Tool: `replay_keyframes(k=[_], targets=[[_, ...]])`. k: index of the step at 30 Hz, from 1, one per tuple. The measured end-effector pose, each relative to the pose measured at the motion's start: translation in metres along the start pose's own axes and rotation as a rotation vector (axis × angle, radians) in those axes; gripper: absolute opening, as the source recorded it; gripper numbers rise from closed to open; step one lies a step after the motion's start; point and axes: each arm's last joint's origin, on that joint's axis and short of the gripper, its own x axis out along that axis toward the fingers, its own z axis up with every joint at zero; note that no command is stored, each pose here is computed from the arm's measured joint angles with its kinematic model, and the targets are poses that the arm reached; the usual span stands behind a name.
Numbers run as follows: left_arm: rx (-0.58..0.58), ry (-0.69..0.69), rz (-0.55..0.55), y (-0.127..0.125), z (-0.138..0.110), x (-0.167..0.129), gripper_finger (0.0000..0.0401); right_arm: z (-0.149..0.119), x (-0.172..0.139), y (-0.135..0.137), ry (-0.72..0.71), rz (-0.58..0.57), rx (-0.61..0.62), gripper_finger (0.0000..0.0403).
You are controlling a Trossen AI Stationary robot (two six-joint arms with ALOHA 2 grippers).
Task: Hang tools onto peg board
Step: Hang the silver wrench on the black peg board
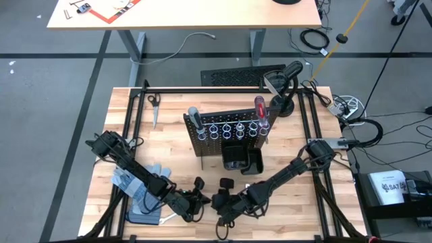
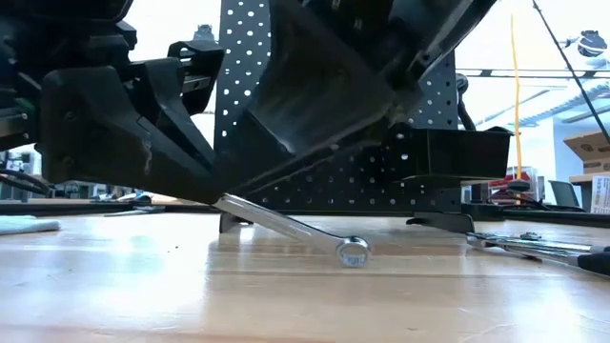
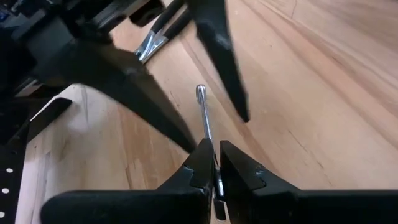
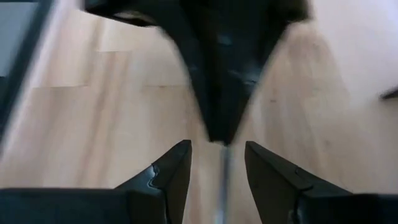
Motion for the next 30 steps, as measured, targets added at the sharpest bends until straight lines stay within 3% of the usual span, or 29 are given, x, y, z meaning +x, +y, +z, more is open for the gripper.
replay_keyframes(k=[11,15,21,30], targets=[[-0.030,0.001,0.008,0.002,0.000,0.000,0.0021,-0.014,0.013,-0.004,0.053,-0.054,0.011,0.0137],[-0.031,-0.001,0.007,0.002,0.000,0.000,0.0021,-0.013,0.015,-0.006,0.042,-0.070,0.020,0.0102],[-0.035,-0.007,0.001,0.002,0.001,0.001,0.0021,-0.012,0.015,-0.006,0.038,-0.067,0.011,0.0015],[-0.040,-0.017,-0.010,0.002,0.002,0.000,0.0036,-0.013,0.014,-0.004,0.034,-0.062,0.000,0.0006]])
